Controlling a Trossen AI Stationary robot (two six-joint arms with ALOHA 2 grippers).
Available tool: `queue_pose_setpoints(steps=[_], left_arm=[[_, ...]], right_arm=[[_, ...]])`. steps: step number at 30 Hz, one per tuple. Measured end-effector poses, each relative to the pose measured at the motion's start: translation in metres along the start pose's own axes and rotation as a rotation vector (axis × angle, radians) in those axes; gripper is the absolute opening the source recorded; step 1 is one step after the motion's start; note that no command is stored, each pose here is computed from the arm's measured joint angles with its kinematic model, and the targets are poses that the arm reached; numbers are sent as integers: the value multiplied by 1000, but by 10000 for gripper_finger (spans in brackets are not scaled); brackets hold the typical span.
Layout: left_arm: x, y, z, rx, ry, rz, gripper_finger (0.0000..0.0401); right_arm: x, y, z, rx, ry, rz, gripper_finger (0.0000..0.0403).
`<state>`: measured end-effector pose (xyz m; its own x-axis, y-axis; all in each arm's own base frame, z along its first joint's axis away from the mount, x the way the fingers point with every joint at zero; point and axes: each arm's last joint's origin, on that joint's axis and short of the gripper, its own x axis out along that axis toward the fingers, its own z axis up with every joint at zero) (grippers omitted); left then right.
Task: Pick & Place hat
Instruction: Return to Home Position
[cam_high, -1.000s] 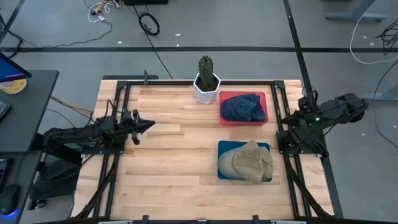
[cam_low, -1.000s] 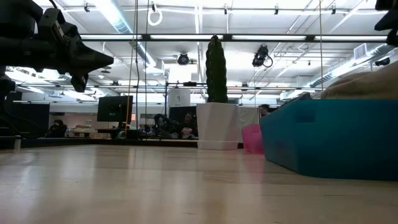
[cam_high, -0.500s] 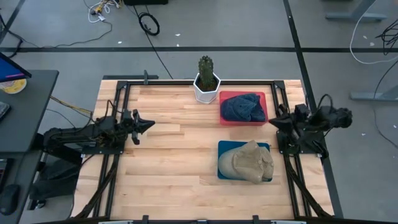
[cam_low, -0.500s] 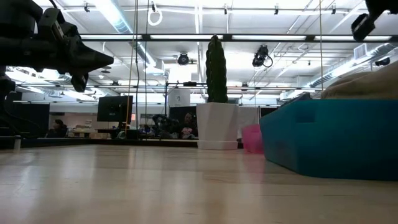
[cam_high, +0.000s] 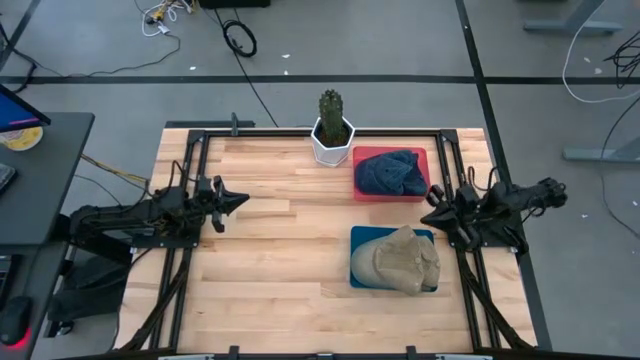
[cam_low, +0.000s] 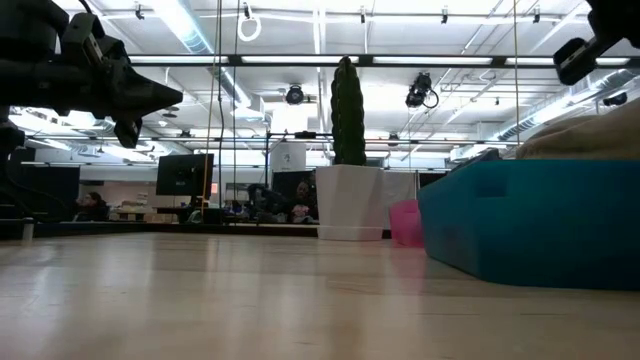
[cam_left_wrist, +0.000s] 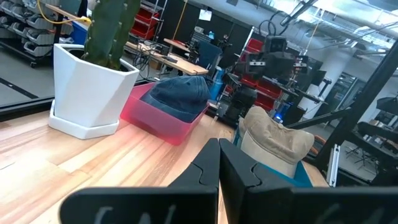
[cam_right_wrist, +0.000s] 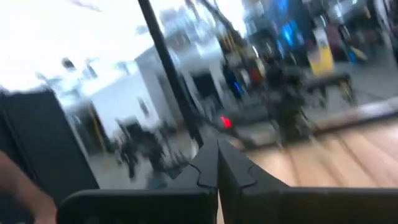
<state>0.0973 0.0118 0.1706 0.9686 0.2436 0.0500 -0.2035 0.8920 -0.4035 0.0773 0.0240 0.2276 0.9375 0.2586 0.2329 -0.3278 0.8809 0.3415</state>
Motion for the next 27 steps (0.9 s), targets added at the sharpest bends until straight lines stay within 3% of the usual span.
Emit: queue_pose_setpoints(steps=[5, 15, 20, 24, 27], left_arm=[[0, 0, 0, 0, 0, 0, 3], [0, 0, 0, -1, 0, 0, 3], [0, 0, 0, 0, 0, 0, 3], [0, 0, 0, 0, 0, 0, 3], [0, 0, 0, -1, 0, 0, 3]], right_arm=[[2, -13, -19, -23, -192, 10, 0], [-1, -26, -9, -101, -236, -27, 0], [-5, -25, 2, -64, -301, 68, 0], [-5, -23, 1, -2, -231, 176, 0], [-3, -26, -6, 26, -151, 165, 0]])
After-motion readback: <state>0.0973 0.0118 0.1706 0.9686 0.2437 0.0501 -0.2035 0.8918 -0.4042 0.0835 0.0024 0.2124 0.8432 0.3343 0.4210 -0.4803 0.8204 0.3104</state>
